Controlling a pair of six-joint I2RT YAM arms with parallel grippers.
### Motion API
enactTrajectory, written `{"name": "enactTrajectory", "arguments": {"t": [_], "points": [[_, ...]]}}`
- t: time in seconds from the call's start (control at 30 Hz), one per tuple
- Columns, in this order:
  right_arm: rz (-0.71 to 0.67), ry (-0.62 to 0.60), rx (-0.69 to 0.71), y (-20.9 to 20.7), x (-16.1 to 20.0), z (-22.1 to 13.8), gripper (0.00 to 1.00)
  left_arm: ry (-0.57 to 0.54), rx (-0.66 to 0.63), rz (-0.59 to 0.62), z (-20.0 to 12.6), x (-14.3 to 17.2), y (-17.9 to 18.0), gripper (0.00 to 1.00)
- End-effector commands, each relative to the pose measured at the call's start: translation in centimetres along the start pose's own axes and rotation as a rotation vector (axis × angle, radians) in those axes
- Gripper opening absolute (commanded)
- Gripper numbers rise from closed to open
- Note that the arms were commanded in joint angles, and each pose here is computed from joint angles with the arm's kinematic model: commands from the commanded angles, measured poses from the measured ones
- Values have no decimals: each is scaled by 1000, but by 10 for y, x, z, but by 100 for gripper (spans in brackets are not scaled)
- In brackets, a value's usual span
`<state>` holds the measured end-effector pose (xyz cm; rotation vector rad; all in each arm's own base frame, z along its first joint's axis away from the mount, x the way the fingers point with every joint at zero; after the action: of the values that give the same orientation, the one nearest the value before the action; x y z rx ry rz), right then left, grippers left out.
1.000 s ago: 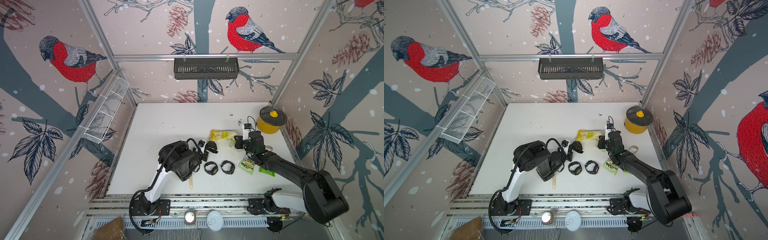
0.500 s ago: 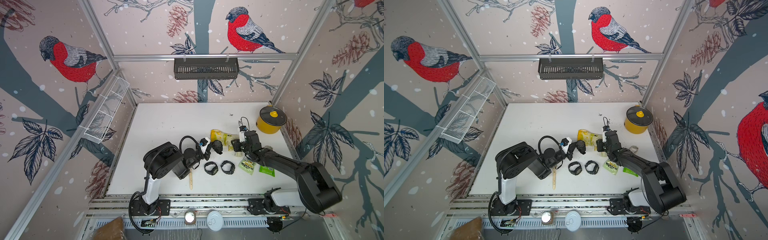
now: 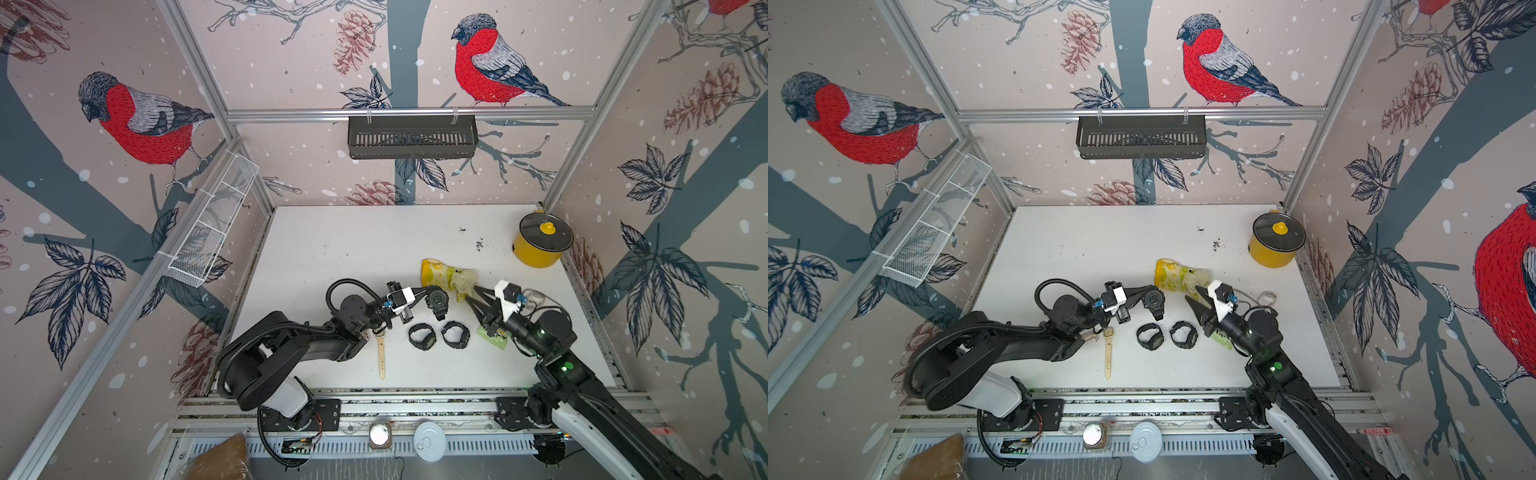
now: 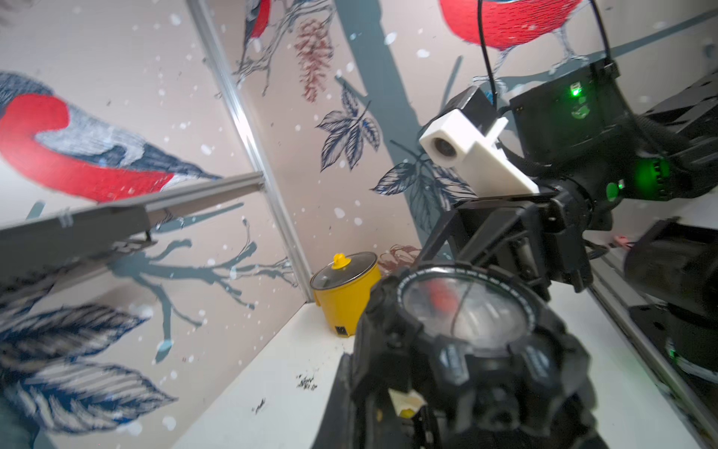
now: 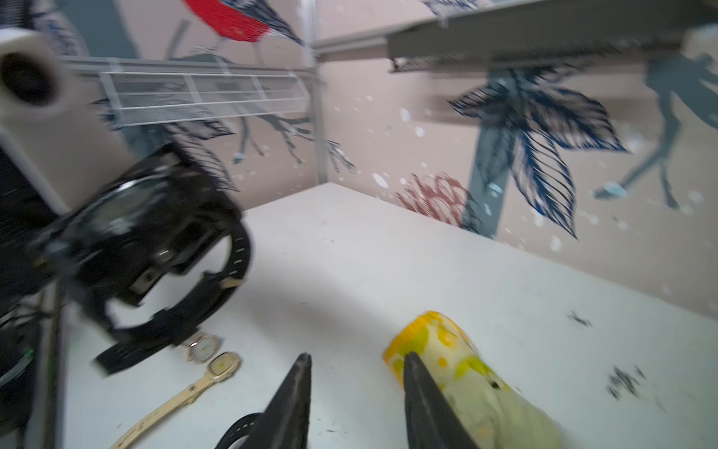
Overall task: Wipe the watch dial
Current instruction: Place the watch at the center of the board.
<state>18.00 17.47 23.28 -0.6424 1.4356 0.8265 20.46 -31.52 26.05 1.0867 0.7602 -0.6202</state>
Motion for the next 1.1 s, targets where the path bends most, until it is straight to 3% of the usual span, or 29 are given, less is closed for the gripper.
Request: {"name": "enactTrajectory", "arguments": {"t": [0.0,0.1,0.23,0.37,0.7,1.07], "points": [[-260,-207,-254,57,-21,-18,44,16,203,107,0,-8,-23,0],[-333,-253,-344,80,-10,-25,47,65,291,101,1,-12,-26,0],[-401,-229,-462,103,-3,-23,47,15,346,149,-5,-22,-35,0],[-407,-258,-389,101,-13,-17,48,-17,384,163,-7,-28,-40,0],[-334,-224,-392,105,-4,-6,48,-64,391,170,-6,-44,-44,0],[-252,-284,-346,99,-17,-5,45,-120,403,169,-2,-60,-48,0]]}}
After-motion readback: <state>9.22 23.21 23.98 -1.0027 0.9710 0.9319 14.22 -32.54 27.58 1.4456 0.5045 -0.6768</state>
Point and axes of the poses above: each gripper's point midway between its finger pads, its own z axis out along the fingers, its own y axis along the line the jaws close on, x = y × z, the point moved 2 cm from there along -z, back along the fingers, and after that the axes turned 9 degrees about z, right-handed, at the moved point
